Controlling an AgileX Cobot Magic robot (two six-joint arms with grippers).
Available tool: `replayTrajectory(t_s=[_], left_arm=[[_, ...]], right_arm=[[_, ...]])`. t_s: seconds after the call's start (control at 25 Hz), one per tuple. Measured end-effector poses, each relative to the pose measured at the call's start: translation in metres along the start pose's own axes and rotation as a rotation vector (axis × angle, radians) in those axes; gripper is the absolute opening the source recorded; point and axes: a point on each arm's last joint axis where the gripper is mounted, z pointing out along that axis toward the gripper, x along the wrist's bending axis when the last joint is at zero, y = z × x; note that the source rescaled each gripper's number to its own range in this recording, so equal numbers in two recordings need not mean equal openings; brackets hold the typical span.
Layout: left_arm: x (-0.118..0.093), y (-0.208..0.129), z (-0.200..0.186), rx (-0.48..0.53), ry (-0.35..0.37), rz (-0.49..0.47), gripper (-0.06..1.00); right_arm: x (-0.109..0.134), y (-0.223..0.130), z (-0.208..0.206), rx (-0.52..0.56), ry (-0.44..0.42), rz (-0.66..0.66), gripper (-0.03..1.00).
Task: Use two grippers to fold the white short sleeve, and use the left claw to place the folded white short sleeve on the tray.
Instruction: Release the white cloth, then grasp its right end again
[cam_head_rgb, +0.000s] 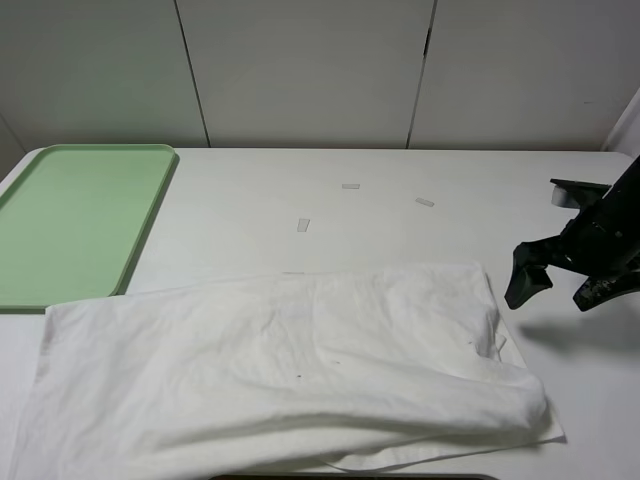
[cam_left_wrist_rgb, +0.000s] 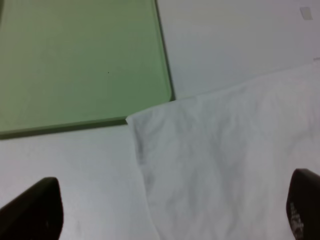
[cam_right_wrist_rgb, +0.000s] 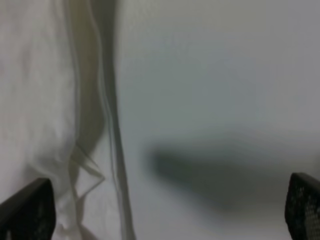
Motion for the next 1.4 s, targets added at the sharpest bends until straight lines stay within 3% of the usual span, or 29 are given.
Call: replayTrajectory(t_s=[0.68, 0.92, 1.4], left_arm=[[0.000, 0.000, 0.000, 0.001, 0.000, 0.000, 0.88], [0.000, 0.000, 0.000, 0.001, 0.000, 0.000, 0.88], [0.000, 0.000, 0.000, 0.001, 0.000, 0.000, 0.88]], right_arm=[[0.002, -0.014, 0.031, -0.044, 0.010, 0.001, 1.00], [0.010, -0.009, 0.031, -0.091, 0.060, 0.082, 1.00], [0.018, -0.011, 0.031, -0.066, 0.124, 0.053, 1.00]])
